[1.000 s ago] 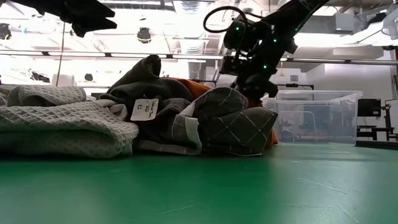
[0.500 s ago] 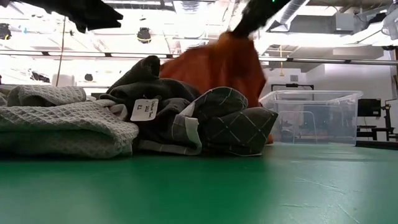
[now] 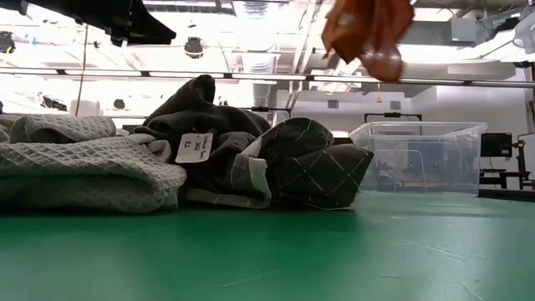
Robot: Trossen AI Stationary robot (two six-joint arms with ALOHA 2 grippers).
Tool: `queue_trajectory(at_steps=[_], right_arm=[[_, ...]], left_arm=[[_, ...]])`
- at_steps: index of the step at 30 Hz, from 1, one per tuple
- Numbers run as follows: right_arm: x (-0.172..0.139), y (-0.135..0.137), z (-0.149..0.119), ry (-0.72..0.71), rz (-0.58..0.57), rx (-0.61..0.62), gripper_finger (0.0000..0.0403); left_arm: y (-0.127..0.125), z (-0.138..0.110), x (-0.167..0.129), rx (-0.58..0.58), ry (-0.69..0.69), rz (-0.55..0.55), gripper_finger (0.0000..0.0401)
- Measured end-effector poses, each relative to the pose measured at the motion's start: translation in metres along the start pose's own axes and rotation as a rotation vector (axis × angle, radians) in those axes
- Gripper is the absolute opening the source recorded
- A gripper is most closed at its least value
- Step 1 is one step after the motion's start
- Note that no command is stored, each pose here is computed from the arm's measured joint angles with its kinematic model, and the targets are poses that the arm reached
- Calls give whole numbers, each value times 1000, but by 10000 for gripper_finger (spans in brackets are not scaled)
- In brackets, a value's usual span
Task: Sort towels by color in basket
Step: Put the orange towel into the top transparent bin
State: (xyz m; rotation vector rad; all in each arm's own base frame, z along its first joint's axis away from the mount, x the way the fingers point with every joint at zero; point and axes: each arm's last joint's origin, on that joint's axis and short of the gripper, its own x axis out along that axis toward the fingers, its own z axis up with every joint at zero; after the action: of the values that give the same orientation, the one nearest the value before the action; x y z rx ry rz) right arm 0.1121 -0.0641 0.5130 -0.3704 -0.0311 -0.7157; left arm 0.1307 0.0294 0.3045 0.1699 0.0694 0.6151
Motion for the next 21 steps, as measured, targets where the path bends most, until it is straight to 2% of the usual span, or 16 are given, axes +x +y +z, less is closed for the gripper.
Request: queue_trajectory(at_steps=[9,16,21], right_arm=[[3,0,-54,567,-131,-34,17],[33,2,-76,716,-159,-36,17],[62,3,-102,857,-193,-49,19]], left_arm=[[1,5,0,31,-48,8,181],[2,8,0,18,-80,14,181],[1,8,0,20,-77,13,181]])
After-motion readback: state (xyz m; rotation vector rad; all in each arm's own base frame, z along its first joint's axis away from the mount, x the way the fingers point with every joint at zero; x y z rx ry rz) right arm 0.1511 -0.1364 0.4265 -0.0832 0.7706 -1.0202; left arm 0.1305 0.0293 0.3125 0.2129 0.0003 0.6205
